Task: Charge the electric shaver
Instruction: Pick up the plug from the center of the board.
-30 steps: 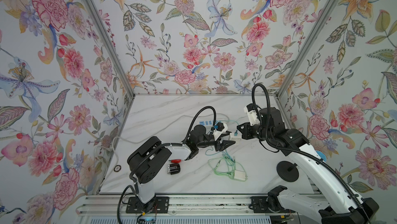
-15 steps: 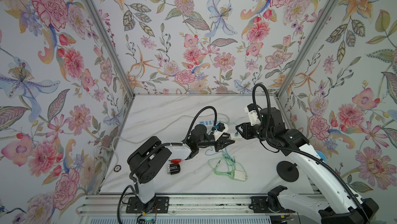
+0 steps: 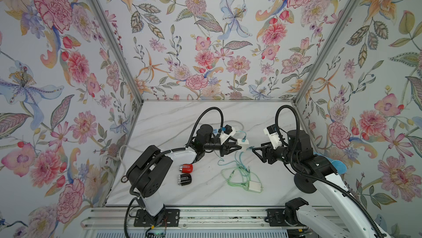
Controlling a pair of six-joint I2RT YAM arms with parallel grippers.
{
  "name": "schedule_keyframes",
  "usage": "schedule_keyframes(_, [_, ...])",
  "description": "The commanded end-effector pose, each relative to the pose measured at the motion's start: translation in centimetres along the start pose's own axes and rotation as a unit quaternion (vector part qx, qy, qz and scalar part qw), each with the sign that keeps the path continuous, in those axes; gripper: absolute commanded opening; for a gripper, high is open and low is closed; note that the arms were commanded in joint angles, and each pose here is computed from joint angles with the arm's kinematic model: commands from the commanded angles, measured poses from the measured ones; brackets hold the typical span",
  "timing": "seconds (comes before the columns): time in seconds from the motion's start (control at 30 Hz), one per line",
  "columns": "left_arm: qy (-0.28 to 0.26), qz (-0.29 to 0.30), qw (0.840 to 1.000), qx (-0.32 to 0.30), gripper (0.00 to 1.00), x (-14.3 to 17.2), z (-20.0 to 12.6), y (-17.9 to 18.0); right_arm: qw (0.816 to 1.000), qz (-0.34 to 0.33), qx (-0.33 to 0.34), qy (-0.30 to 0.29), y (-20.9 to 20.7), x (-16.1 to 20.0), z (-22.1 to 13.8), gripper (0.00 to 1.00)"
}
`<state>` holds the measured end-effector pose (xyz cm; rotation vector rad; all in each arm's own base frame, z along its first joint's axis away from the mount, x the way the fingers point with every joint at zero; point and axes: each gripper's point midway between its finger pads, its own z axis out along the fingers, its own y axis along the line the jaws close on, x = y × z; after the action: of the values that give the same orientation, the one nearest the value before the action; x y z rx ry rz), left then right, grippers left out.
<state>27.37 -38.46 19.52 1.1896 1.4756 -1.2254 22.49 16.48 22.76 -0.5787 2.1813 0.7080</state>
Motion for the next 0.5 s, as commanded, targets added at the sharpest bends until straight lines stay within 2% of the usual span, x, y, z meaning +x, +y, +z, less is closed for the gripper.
schedule_keyframes(0.0, [-0.01,0.035,0.998,0.046,0.0,-3.0,-1.0,-2.1,0.998,-0.052,-0.033,-0.026,1.4,-0.8,0.2,0.67])
schedule_keyframes(0.3, [0.014,0.031,0.997,0.073,0.0,-3.0,-2.1,-4.1,0.99,-0.089,-0.074,-0.079,2.9,-2.6,1.0,0.65])
schedule_keyframes(0.4, [0.022,0.028,0.997,0.074,0.0,-2.6,-2.3,-4.2,0.988,-0.09,-0.094,-0.08,3.7,-2.6,1.5,0.64])
schedule_keyframes(0.47, [0.013,0.043,0.996,0.073,0.0,-3.8,-2.9,-4.9,0.988,-0.09,-0.099,-0.075,4.1,-2.4,2.1,0.63])
